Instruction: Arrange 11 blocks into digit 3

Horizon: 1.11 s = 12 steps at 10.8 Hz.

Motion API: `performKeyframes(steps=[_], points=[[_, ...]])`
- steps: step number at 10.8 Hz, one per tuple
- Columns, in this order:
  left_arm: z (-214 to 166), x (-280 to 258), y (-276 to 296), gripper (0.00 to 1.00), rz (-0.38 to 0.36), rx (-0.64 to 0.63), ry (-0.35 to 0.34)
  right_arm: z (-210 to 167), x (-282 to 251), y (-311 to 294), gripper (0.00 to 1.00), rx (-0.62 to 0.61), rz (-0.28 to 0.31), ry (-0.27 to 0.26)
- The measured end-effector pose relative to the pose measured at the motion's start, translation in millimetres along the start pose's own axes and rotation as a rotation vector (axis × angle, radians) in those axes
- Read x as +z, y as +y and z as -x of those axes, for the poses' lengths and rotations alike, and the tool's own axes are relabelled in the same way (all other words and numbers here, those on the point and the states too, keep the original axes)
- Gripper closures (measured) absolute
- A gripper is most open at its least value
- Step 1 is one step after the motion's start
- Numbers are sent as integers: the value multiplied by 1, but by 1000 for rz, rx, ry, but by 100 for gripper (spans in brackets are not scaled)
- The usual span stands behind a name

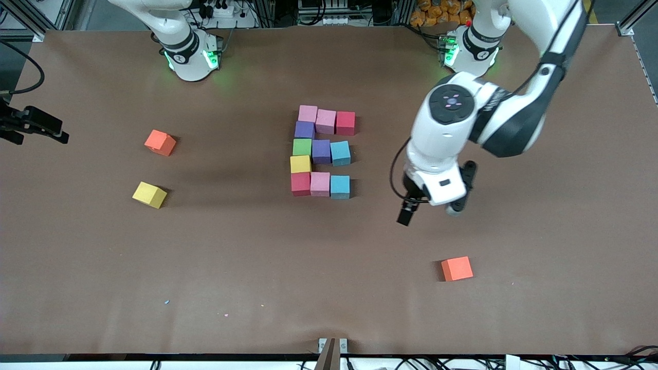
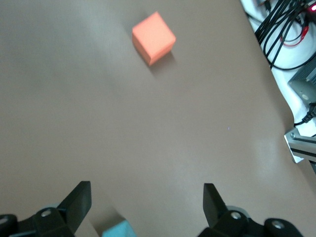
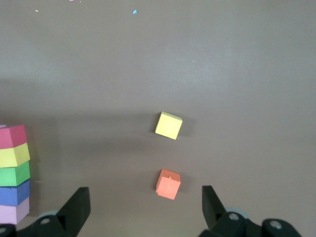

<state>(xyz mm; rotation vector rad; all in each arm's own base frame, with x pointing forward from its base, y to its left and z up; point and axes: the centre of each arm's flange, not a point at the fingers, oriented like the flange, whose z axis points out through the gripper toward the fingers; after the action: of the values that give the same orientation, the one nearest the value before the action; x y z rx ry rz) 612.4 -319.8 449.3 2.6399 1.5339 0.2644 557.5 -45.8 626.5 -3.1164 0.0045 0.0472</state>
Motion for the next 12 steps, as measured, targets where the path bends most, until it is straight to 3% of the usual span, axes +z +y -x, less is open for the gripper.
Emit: performKeyframes(steps=[6, 10, 12], points=[[-124, -64, -40, 0, -59, 277, -25, -4, -4, -1, 0, -3, 3, 34], [-185, -74, -68, 0, -110, 463, -32, -4, -8, -3, 0, -6, 9, 48], [-228, -91, -91, 0, -78, 551, -84, -4, -8, -2, 0, -5, 9, 48]])
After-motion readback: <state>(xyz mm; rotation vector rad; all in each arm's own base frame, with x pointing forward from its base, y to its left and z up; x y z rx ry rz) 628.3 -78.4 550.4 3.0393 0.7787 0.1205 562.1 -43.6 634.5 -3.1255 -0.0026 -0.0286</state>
